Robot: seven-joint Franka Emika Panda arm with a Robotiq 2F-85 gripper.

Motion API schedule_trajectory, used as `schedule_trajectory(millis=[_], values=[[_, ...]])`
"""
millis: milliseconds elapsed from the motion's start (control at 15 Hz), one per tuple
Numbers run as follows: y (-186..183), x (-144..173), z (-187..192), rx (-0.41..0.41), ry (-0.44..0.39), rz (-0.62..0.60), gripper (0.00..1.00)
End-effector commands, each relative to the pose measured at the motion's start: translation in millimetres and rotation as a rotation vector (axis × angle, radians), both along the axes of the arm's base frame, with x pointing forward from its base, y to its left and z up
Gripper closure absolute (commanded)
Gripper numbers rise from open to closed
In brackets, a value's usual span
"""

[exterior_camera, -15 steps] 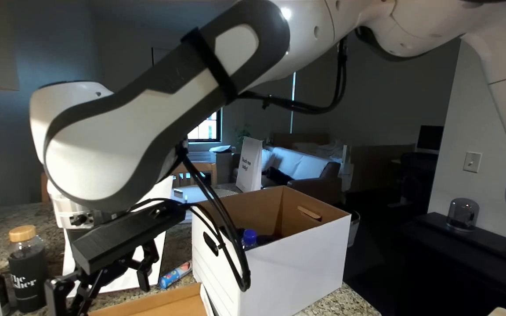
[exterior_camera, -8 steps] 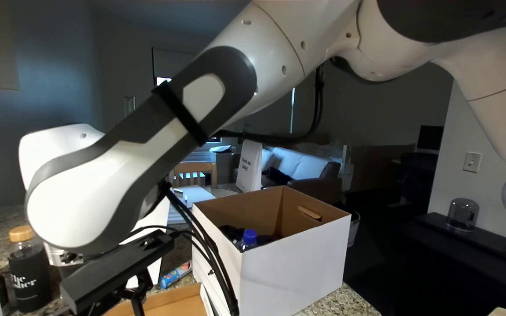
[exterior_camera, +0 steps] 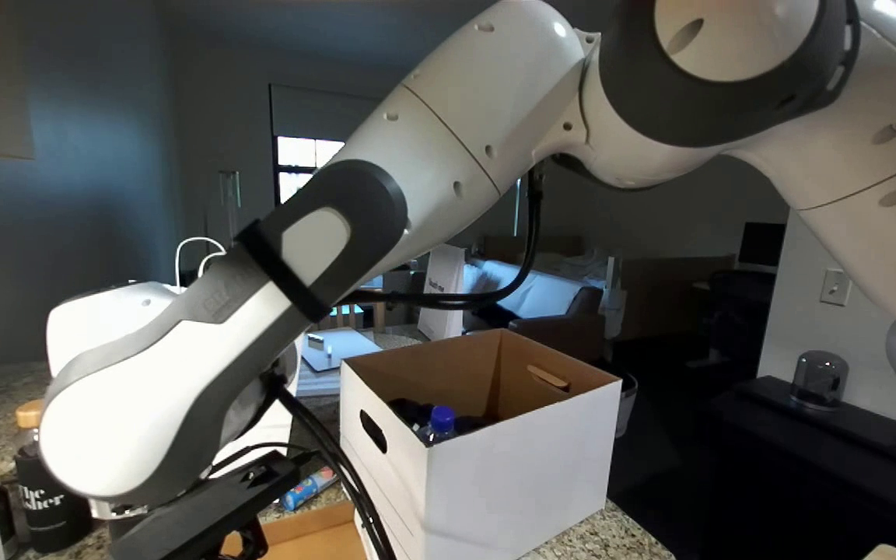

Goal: Put three bottles of water in the box

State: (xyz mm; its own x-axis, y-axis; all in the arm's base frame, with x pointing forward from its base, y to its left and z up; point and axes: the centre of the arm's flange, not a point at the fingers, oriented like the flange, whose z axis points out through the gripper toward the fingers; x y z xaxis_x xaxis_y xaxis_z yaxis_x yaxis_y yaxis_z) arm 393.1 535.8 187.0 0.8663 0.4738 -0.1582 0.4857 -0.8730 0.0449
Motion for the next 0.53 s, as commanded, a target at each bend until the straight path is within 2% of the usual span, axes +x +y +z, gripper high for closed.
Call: schedule_trajectory(millis=[0,467], values=[[9,4,-10,0.041,0.068,0.028,0.0],[3,9,-35,0.052,0.126,0.032,0.0]])
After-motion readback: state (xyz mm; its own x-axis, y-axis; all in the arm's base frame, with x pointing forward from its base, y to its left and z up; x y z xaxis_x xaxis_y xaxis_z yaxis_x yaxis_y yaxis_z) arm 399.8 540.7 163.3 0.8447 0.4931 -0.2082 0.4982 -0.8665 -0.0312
